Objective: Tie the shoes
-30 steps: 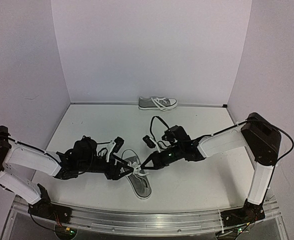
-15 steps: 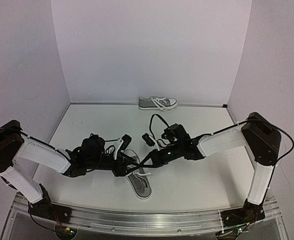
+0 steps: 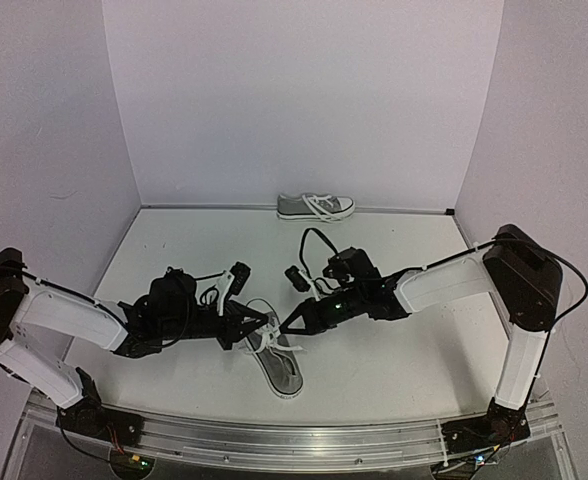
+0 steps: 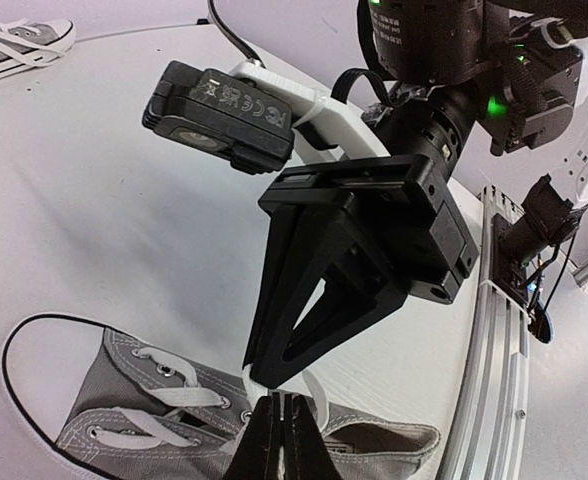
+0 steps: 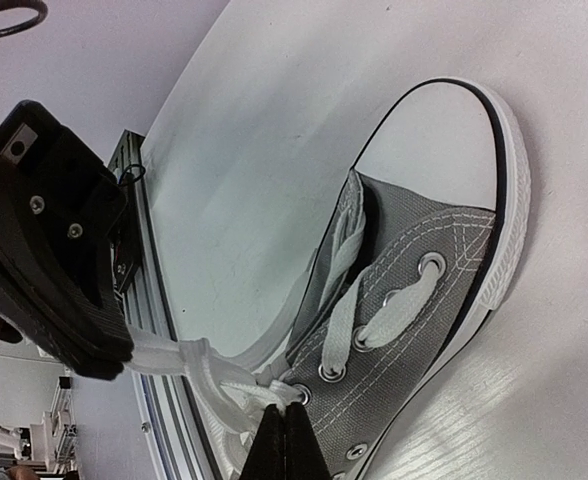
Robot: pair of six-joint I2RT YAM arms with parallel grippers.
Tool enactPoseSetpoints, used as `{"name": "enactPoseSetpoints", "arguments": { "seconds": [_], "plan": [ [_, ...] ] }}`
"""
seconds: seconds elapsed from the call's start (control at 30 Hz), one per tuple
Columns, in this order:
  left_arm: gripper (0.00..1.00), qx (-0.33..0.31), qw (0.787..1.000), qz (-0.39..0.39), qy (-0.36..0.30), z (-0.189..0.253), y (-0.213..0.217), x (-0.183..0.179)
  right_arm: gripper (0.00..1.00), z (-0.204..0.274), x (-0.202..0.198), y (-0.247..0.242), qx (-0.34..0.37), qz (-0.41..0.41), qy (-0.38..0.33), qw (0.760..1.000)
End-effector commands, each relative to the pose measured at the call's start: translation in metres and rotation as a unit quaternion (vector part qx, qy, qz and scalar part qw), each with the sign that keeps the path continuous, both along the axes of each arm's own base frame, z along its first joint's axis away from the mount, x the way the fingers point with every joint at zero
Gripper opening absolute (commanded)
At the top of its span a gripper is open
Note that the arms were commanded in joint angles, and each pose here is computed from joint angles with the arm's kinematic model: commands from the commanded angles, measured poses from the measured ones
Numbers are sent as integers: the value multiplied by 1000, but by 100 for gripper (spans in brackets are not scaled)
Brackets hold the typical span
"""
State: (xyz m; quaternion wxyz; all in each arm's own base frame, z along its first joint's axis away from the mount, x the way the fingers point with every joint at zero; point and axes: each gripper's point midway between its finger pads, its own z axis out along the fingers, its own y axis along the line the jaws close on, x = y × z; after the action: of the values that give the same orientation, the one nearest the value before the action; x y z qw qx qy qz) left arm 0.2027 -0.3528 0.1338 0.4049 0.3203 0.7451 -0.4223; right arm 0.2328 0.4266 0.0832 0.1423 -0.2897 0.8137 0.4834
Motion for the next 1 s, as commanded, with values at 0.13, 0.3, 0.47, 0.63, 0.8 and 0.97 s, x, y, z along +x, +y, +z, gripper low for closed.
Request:
{"name": "enactPoseSetpoints", "arguments": {
  "seconds": [0.13,0.3,0.47,0.63,0.8,0.97],
  "plan": [
    [0,-10,999,41,-12,8,20,1,0,14,4,-6,4,-20,-22,1000],
    [0,-5,999,50,0,-2,26,0,0,8,3,-13,-6,-26,-19,999],
    [0,2,997,74,4,-9,32,5,0,3,2,-21,-14,-32,-18,999],
    [0,16,995,96,8,-16,34,14,0,-2,2,-26,-20,-36,-16,999],
    [0,29,991,129,19,-24,43,27,0,-5,3,-31,-25,-42,-16,999],
    [0,32,988,149,25,-28,53,33,0,-9,2,-37,-30,-46,-15,998]
  ]
}}
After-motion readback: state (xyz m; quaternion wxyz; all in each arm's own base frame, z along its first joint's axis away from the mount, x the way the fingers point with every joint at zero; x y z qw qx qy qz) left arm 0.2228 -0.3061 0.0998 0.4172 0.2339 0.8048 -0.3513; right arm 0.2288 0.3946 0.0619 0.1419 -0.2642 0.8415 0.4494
